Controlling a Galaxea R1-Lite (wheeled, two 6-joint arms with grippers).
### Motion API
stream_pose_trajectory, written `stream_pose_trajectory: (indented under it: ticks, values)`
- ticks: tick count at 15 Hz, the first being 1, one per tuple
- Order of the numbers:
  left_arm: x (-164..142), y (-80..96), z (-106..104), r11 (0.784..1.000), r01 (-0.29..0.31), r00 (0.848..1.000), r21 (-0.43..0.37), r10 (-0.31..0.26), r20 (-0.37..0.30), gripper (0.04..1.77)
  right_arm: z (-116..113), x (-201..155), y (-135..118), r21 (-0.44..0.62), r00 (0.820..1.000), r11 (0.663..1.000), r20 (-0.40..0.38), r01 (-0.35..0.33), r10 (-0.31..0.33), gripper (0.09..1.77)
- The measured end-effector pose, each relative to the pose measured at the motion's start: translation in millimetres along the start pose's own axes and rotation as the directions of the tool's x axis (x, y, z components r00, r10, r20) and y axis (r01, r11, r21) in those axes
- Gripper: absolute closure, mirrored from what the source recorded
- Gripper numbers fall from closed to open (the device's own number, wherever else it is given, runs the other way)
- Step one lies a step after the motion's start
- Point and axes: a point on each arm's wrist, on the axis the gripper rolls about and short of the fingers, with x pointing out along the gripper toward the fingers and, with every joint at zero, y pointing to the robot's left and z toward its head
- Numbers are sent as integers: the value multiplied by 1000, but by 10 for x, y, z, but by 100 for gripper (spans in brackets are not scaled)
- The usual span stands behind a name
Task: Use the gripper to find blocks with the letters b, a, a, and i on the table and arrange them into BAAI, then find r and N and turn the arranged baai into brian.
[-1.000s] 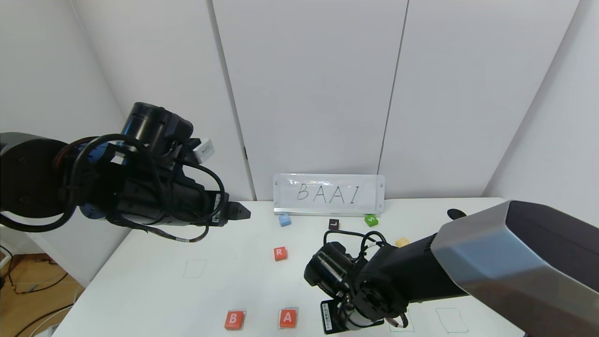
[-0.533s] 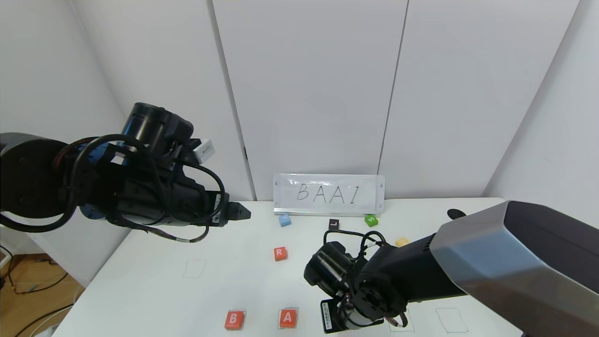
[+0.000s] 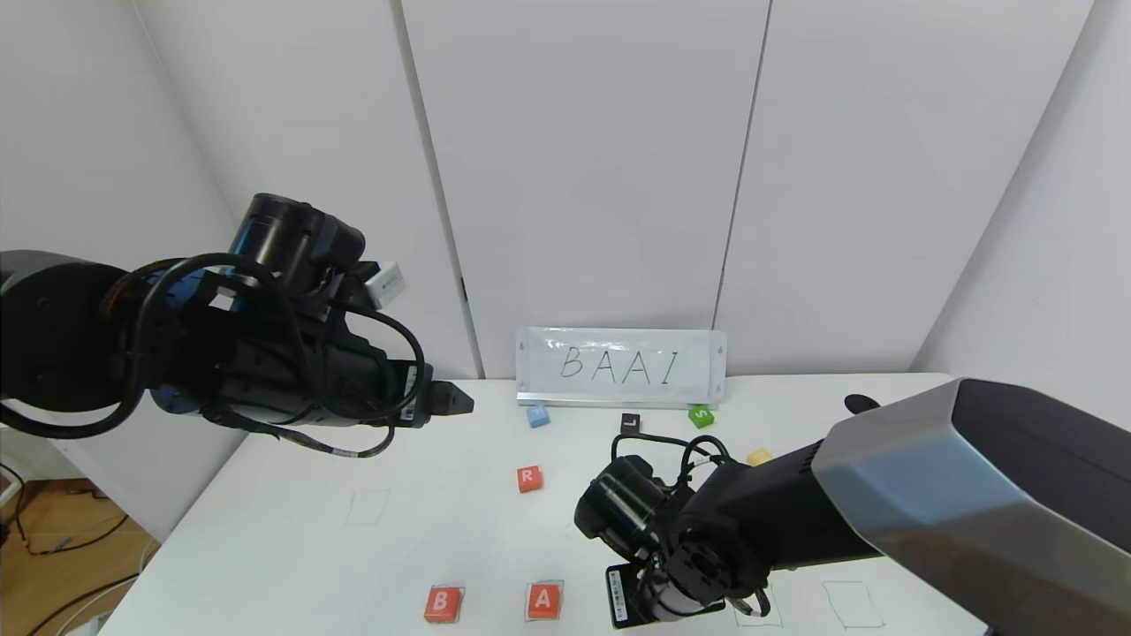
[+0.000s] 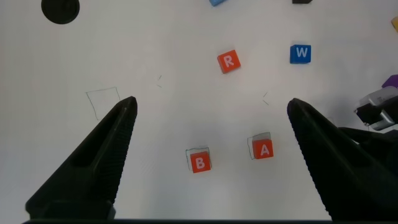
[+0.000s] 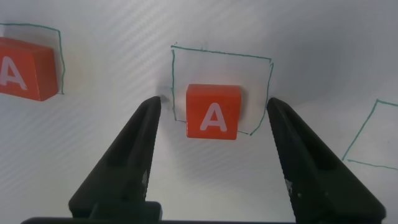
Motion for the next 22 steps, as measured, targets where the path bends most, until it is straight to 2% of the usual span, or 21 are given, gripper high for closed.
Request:
stream_pose_trajectory:
  ticks: [9,19,22]
  values:
    - [-14,0,2,1000,2,1000,0,-2,3,9,92,-89,-72,33,1000,999,18,-5,4,30]
    - [-40,-13,-3,1000,6,1000,4,-6,7,9,393,-475,-434,149,996,989,84,-13,1,19]
    - [-52,-20,-4,1000,9,1000,5,-9,9,9,493,-634,-601,227,994,974,108,-17,-8,18]
